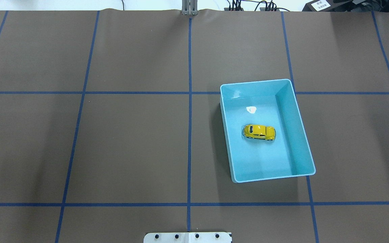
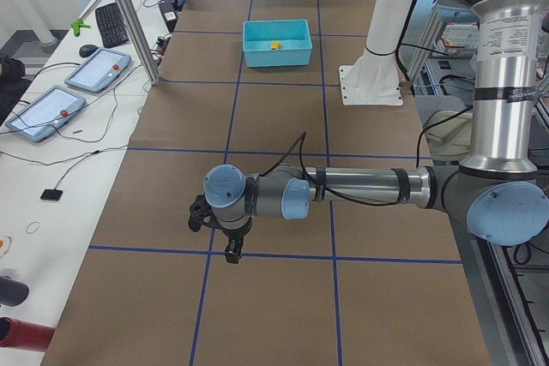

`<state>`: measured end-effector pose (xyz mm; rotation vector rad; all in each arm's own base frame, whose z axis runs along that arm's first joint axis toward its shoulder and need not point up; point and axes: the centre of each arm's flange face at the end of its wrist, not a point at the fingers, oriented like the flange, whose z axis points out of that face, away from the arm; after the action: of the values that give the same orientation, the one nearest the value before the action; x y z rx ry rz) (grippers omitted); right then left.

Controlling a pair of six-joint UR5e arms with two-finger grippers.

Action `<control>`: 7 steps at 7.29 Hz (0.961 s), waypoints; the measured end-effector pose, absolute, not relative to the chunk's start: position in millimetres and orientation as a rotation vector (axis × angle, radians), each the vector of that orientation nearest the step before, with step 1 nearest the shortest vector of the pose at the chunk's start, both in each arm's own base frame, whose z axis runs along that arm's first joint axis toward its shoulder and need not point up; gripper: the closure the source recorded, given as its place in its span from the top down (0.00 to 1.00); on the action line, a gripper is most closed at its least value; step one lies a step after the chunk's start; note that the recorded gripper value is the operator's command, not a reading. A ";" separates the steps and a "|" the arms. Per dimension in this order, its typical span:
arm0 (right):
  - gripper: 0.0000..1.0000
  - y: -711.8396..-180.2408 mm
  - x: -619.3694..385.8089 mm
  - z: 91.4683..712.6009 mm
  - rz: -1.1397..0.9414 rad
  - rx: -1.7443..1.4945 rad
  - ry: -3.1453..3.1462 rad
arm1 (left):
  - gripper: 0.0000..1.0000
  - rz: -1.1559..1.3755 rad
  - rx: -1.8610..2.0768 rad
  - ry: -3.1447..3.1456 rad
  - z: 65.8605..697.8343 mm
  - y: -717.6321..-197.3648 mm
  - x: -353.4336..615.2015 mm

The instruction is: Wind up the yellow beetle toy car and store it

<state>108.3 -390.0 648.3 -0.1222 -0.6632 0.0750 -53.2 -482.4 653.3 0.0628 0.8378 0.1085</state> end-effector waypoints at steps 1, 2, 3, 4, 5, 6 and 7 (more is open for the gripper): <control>1.00 -393.3 106.8 658.2 0.129 -0.124 -0.682 | 1.00 0.098 0.057 0.838 657.8 -481.2 -56.4; 1.00 -396.8 104.9 660.5 0.165 -0.123 -0.708 | 1.00 0.084 0.050 0.837 663.5 -479.7 -60.9; 1.00 -403.2 100.0 657.8 0.167 -0.119 -0.717 | 1.00 0.075 0.043 0.837 668.4 -478.9 -63.6; 1.00 -413.5 88.2 653.2 0.138 -0.118 -0.715 | 1.00 0.070 0.040 0.837 670.5 -478.7 -64.9; 1.00 -430.2 73.0 643.9 0.094 -0.109 -0.708 | 1.00 0.068 0.038 0.837 671.7 -478.6 -65.3; 1.00 -446.1 60.5 633.0 0.054 -0.093 -0.697 | 1.00 0.066 0.036 0.837 672.5 -478.2 -65.7; 1.00 -453.7 53.7 626.3 0.029 -0.081 -0.689 | 1.00 0.064 0.035 0.837 673.3 -477.7 -66.0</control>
<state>53.7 -453.7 626.3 -0.0811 -0.6893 0.0286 -66.0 -477.7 673.3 0.0348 0.8367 0.0643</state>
